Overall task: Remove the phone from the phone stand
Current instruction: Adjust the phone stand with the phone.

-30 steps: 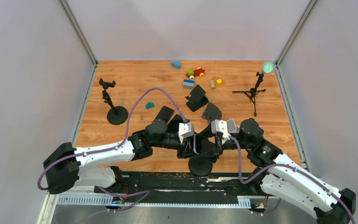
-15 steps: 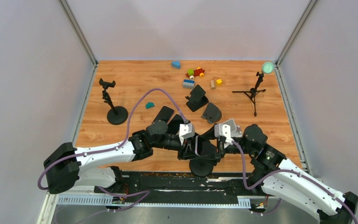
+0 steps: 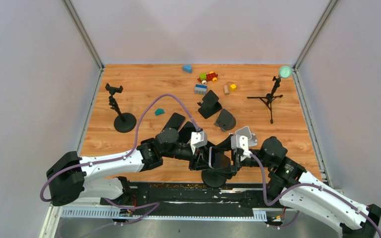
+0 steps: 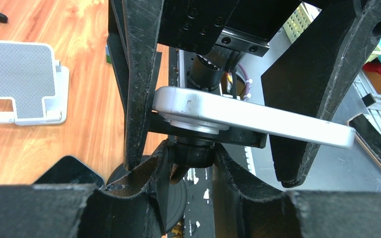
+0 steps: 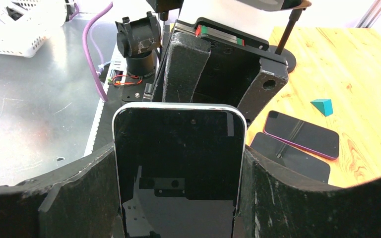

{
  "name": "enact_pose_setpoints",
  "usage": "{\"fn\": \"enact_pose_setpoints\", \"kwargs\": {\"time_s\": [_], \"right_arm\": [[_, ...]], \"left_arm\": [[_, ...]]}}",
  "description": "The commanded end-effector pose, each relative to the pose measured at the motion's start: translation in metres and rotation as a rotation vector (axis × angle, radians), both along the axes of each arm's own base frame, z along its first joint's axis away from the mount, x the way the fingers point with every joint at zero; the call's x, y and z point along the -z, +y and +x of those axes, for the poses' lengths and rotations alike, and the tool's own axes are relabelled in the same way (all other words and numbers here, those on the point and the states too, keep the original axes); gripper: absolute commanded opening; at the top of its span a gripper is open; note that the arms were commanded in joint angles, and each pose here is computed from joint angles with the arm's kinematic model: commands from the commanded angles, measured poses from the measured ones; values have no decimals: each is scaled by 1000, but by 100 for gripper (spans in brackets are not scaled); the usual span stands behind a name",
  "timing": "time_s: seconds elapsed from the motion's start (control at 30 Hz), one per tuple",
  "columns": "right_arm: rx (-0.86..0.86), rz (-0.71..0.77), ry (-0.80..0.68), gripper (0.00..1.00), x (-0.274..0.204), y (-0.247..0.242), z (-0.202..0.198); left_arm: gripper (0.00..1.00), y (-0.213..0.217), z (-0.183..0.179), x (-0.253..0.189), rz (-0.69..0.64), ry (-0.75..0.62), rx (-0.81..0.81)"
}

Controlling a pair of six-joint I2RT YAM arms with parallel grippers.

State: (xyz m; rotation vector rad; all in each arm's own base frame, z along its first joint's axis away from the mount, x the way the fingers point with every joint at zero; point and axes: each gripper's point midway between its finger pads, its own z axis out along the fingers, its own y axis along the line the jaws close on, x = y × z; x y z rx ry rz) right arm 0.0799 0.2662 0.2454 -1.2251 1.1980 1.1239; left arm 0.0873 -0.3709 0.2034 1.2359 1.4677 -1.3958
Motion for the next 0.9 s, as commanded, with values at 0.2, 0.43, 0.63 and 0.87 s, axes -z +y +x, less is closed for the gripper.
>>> {"fn": "enact_pose_setpoints", "kwargs": {"time_s": [0.2,0.43,0.63,0.87], "right_arm": [[-241,1,100,0,0,0,-57],[-211,7,83,0,-5,0,-62],[-58,-14,25,0,-10,-8,-41],[20,-29,-10,0,-16,-16,-29]], "left_arm": [[0,5,56,0,7,-20,-238],[0,6,60,2,18,-15,-258],[0,9,61,5,30,-16,-267],[0,9,62,7,35,-15,-274]]}}
